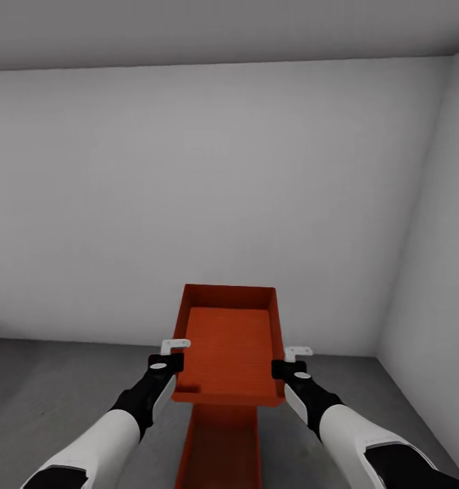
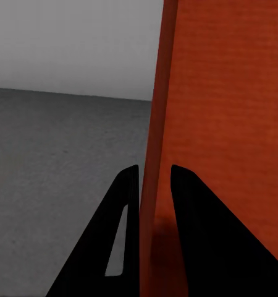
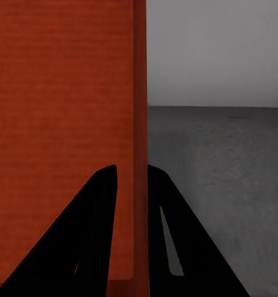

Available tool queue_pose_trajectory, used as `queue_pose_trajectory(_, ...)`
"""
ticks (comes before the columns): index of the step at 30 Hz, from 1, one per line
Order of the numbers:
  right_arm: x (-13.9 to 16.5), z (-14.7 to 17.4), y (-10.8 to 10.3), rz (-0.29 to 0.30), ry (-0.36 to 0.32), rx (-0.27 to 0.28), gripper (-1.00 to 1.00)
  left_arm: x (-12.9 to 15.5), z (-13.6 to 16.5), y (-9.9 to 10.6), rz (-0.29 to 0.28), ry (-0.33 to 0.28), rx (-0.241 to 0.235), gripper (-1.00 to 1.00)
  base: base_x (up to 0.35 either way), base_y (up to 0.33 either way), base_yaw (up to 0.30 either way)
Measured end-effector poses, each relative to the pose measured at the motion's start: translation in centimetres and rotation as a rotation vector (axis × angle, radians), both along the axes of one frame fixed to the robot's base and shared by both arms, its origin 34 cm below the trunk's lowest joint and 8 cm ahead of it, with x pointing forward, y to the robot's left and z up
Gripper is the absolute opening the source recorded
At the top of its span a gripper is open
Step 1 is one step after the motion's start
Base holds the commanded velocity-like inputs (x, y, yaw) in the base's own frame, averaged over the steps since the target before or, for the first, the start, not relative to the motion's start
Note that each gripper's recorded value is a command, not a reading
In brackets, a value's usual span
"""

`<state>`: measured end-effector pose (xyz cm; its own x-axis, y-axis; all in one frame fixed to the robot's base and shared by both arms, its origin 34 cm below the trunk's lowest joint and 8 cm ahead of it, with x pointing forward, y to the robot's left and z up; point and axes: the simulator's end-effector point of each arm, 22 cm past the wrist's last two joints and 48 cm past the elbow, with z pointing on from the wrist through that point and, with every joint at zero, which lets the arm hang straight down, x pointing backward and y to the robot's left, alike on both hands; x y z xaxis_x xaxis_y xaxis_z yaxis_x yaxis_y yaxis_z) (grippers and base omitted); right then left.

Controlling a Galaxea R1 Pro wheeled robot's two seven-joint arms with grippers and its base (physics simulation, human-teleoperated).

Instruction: Move the two storage containers from the living room to the garage. In the garage, place one container on the floor and stack the other container on top of it (either order is fine).

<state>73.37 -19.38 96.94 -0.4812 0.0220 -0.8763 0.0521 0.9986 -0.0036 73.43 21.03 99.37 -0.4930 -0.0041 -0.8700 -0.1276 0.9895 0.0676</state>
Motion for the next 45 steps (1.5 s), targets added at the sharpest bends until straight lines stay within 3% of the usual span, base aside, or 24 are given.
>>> queue_pose_trajectory(28, -0.02, 0.00, 0.08, -0.001, 0.000, 0.000, -1.00, 0.01, 0.00, 0.07, -0.001, 0.000, 0.000, -1.00, 0.315, 0.000, -0.001)
queue_pose_trajectory(45, 0.03, -0.04, -0.01, 0.000, 0.001, 0.000, -1.00, 0.03, -0.05, -0.01, 0.000, 0.001, 0.000, -1.00, 0.033, 0.007, 0.068)
